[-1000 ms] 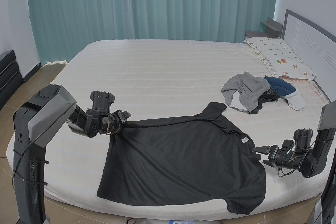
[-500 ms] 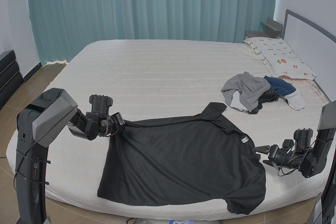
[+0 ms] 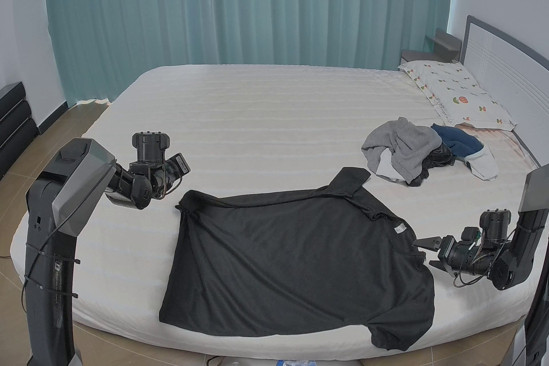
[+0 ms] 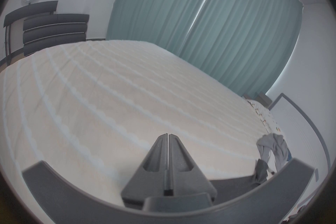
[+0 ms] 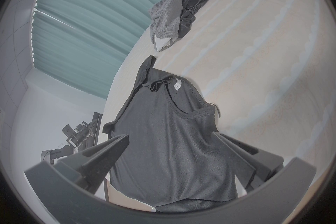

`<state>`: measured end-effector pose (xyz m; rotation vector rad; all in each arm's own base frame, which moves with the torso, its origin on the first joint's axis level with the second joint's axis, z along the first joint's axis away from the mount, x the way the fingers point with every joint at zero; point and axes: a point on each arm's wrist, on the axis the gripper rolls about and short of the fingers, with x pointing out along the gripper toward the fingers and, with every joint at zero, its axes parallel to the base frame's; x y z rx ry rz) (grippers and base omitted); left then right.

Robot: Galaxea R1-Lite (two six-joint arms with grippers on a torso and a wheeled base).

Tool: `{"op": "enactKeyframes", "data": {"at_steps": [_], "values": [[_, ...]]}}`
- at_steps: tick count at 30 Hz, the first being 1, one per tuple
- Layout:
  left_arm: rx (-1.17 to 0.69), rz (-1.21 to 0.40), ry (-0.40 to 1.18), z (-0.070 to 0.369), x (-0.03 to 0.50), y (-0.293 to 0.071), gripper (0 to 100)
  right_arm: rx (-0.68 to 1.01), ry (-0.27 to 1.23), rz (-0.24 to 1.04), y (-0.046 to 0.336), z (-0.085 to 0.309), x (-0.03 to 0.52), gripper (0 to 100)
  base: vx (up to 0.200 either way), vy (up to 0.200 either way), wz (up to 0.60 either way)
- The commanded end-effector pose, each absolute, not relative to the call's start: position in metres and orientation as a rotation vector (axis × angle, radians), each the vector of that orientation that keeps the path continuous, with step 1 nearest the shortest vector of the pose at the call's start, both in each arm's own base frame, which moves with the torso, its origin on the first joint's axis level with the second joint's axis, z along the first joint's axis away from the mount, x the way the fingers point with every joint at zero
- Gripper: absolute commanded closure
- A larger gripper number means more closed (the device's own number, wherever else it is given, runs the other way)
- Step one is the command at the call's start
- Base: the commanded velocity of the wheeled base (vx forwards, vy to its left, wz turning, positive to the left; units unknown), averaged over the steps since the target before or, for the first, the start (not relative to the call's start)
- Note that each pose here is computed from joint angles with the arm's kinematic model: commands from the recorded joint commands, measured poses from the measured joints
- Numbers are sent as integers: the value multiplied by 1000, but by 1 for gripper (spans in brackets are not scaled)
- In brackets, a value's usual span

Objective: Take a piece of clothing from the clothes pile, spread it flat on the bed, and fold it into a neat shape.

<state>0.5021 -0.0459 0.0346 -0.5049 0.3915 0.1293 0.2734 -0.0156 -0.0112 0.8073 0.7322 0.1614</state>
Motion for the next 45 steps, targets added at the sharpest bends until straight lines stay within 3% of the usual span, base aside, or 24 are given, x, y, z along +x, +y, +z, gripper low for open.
{"op": "enactKeyframes", "data": {"at_steps": [1,11,12,32,45], "values": [[-506,176,372,11,520,-34,100,808,735,161,-16,-12,273,0,0,0,0],[-524,139,474,13,499,-33,100,808,736,161,-15,-12,273,0,0,0,0],[-524,132,474,15,498,-34,0,809,737,160,-15,-12,272,0,0,0,0],[-470,-14,624,0,473,-54,0,809,741,161,-15,-12,271,0,0,0,0],[-425,-52,622,1,471,-63,0,809,741,161,-15,-12,271,0,0,0,0]]}}
